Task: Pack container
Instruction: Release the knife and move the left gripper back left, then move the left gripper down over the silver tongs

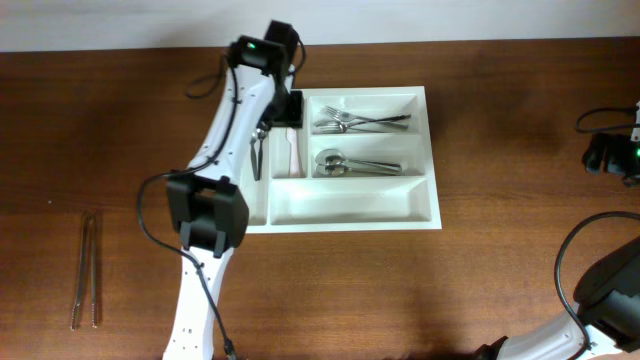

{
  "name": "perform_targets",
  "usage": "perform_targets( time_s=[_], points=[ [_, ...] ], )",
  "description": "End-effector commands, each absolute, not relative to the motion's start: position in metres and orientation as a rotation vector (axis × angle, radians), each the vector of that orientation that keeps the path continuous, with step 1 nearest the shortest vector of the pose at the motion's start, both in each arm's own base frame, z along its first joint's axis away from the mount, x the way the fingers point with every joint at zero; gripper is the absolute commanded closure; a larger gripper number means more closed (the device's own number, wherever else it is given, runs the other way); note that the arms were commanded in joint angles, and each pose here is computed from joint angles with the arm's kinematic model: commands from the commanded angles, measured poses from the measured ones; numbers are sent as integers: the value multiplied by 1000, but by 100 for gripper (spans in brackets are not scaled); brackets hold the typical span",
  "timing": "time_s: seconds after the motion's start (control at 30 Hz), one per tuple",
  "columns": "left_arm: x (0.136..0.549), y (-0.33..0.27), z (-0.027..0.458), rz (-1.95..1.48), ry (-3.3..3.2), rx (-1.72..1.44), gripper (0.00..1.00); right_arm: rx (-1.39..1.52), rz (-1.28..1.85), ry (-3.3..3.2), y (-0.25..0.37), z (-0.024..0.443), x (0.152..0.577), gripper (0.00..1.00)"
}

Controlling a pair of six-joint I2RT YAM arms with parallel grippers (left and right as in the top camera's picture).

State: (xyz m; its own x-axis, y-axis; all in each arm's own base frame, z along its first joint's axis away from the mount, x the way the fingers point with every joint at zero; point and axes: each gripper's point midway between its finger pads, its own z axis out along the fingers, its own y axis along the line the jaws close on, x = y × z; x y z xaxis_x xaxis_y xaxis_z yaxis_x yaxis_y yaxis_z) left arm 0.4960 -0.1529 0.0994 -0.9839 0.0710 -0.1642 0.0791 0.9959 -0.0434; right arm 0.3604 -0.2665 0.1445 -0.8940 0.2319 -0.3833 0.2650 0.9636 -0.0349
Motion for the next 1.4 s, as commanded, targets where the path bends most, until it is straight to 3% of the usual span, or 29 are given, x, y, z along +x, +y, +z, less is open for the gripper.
perform_targets(
  time_s=[0.0,0.3,0.6,0.67,0.7,0.83,1.07,1.37],
  points=[
    [503,-111,172,43,2823,101,34,360,-97,2735,-265,140,361,1],
    [467,-37,221,160,2844,-70,24,360,-97,2735,-265,140,361,1],
    [455,-12,261,142,2763,-148,19,360,-97,2735,-265,140,361,1],
    [451,-11,270,144,2749,-123,13,360,-97,2735,-265,140,361,1],
    [449,-10,273,148,2745,-102,5,360,-97,2735,-265,140,361,1],
    [434,2,282,198,2746,-94,2,360,-97,2735,-265,140,361,1],
    [388,48,265,249,2863,-268,1,360,-97,2735,-265,140,361,1],
    [329,76,201,152,3130,-454,1,360,-97,2735,-265,140,361,1]
  ],
)
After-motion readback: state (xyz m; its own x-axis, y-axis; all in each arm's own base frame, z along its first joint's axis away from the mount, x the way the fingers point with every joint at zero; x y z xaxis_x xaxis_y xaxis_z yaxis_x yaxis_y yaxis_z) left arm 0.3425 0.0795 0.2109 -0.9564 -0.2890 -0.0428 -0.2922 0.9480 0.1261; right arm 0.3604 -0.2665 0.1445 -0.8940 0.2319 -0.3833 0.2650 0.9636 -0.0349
